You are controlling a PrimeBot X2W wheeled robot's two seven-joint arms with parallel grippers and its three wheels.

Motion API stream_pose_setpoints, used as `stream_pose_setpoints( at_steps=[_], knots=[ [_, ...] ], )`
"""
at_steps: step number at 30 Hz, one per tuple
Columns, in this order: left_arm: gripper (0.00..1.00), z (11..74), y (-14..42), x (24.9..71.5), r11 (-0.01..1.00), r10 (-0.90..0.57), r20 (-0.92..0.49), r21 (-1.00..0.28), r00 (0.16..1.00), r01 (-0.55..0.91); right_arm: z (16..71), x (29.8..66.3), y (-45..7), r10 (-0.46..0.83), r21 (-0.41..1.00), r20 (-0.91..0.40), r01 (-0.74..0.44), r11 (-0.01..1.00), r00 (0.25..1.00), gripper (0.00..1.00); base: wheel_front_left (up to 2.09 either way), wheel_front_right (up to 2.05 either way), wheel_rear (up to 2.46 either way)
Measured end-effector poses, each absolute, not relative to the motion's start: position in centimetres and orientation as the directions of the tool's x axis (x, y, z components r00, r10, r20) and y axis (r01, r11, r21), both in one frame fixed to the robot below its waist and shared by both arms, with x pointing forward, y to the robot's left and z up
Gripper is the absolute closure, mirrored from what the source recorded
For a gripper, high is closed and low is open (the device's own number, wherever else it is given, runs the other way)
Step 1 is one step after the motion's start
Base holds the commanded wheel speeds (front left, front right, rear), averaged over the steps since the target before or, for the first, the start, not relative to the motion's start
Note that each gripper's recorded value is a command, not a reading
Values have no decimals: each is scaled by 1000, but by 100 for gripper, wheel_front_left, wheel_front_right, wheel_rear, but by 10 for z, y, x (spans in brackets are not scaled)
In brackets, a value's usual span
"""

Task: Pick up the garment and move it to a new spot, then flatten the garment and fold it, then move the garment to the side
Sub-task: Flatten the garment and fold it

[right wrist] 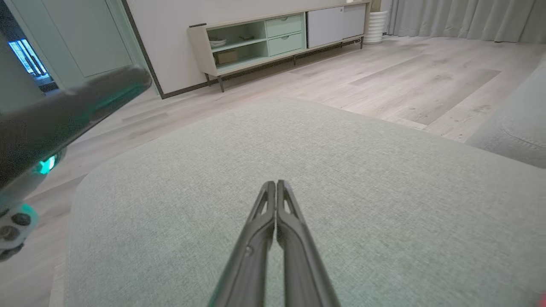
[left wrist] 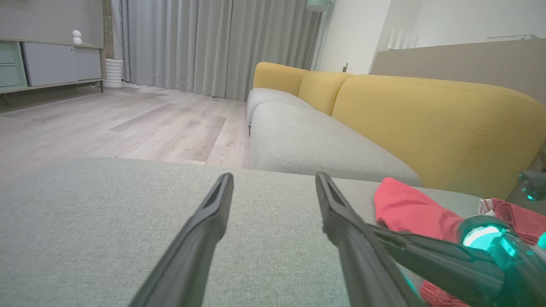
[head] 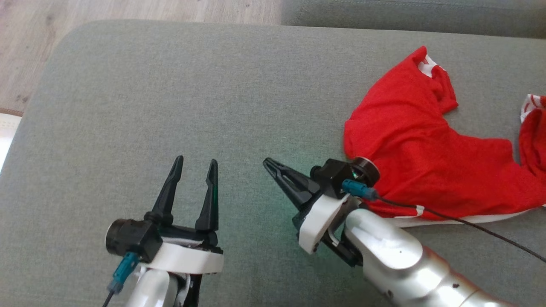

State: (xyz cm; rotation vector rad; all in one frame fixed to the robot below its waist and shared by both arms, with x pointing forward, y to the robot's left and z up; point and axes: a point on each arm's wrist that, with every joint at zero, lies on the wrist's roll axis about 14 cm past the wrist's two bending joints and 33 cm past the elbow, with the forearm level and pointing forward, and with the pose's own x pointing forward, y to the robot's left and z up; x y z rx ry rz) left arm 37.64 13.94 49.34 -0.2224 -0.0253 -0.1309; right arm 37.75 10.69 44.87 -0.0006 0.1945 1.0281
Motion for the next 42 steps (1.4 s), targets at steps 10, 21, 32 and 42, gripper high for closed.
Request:
stream_pose_setpoints(
  at_steps=[10, 21, 32, 42],
  knots=[
    [0, 498, 128, 381, 961, -160, 55, -221, 985, 169, 463, 416, 66, 751, 62, -133, -751, 657, 647, 0, 0, 0, 0],
    [0, 514, 106, 384, 946, -224, 105, -214, 969, 242, 467, 430, -64, 419, -8, -89, -422, 907, 903, 0, 0, 0, 0],
    [0, 510, 91, 379, 932, -271, 98, -221, 958, 286, 443, 386, -136, 206, 6, -134, -207, 978, 969, 0, 0, 0, 0],
    [0, 508, 83, 378, 925, -295, 90, -222, 951, 308, 442, 375, -147, 164, 42, -133, -159, 986, 978, 0, 0, 0, 0]
  ],
)
